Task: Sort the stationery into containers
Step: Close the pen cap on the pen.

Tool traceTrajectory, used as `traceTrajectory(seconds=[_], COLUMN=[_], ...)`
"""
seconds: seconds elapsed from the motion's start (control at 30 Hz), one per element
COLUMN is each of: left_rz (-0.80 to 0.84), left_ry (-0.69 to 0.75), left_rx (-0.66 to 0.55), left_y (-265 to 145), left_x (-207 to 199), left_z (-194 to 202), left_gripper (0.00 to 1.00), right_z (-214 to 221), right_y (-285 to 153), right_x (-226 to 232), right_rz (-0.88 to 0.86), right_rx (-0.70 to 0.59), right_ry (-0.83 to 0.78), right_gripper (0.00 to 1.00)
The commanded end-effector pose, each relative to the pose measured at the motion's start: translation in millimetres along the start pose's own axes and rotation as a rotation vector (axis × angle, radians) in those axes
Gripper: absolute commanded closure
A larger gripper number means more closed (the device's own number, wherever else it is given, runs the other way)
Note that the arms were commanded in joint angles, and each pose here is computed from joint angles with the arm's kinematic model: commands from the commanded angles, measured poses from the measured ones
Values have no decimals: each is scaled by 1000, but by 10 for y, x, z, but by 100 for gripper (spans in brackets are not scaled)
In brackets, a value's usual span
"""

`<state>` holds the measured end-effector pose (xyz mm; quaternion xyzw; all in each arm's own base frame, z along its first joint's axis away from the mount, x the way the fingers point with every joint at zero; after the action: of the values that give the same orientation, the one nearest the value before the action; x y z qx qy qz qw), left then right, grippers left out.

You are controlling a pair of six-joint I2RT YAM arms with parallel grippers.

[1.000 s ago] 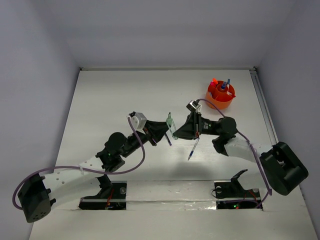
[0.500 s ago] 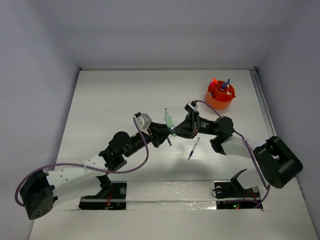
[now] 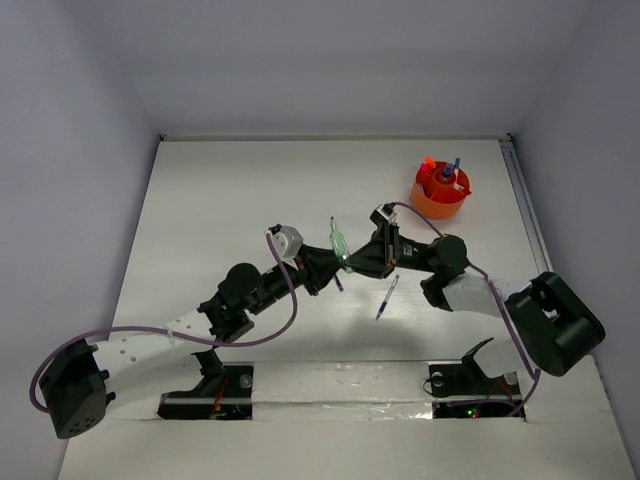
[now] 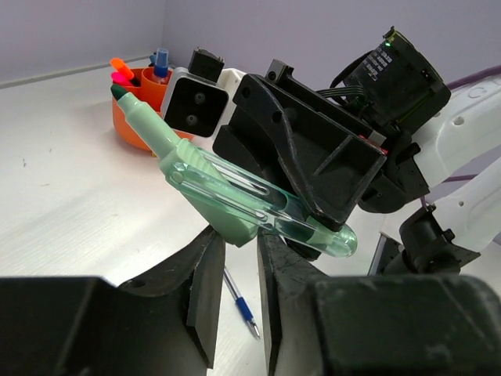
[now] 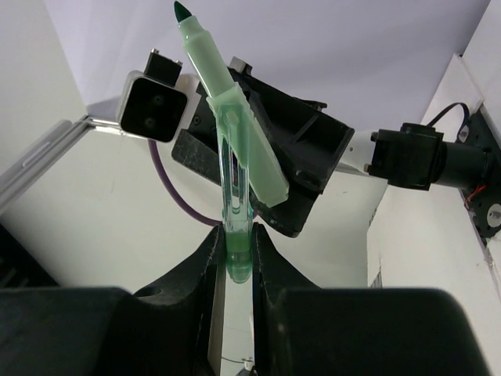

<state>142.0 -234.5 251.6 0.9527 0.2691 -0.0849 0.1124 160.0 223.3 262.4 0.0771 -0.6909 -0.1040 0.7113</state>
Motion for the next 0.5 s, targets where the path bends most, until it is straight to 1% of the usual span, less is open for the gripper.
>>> traceTrajectory(seconds=[0.0,0.03,0.07,0.1,0.13,0.17,0.3,0.47], left_rz=[64,61,59,59,62,66,67,72], left_ry=[-18,-17,-20,-22,-27,-29,-24,-12], left_rx=[-208,-201,-194,-192,-195,-197,-198,-222], left_y=[40,45,47,43,39,38,41,49], left_x=[-142,-136,-133,-131,-136,-140,-142,-153], left_z=[-457,-441,-427,-414,-417,-421,-430,-497], left_gripper=[78,73,61,56,47,44,42,46], right_z=[155,163,169,170,182,185,186,221], right_y=[-51,-51,-51,-48,-50,-49,-46,-53], right_x=[109,125,139,150,167,172,169,141], right_rz=[-94,-97,-100,-100,-101,-98,-75,-66], right_rx=[70,77,80,81,84,86,80,84], right_ry=[-144,-148,-152,-153,-165,-170,-173,-166], right_gripper=[100,100,100,100,100,100,100,100])
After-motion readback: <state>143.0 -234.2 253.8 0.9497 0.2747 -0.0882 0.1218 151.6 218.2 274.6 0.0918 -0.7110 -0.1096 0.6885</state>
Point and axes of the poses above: each gripper's point midway between its finger pads, its own y axis out along the fingers, its own x axis along the line the jaws close on, z = x × y, the point moved 8 cm from there along -y, back along the fingers, and after that the axes turned 5 degrees about y, right-handed, at the moved point
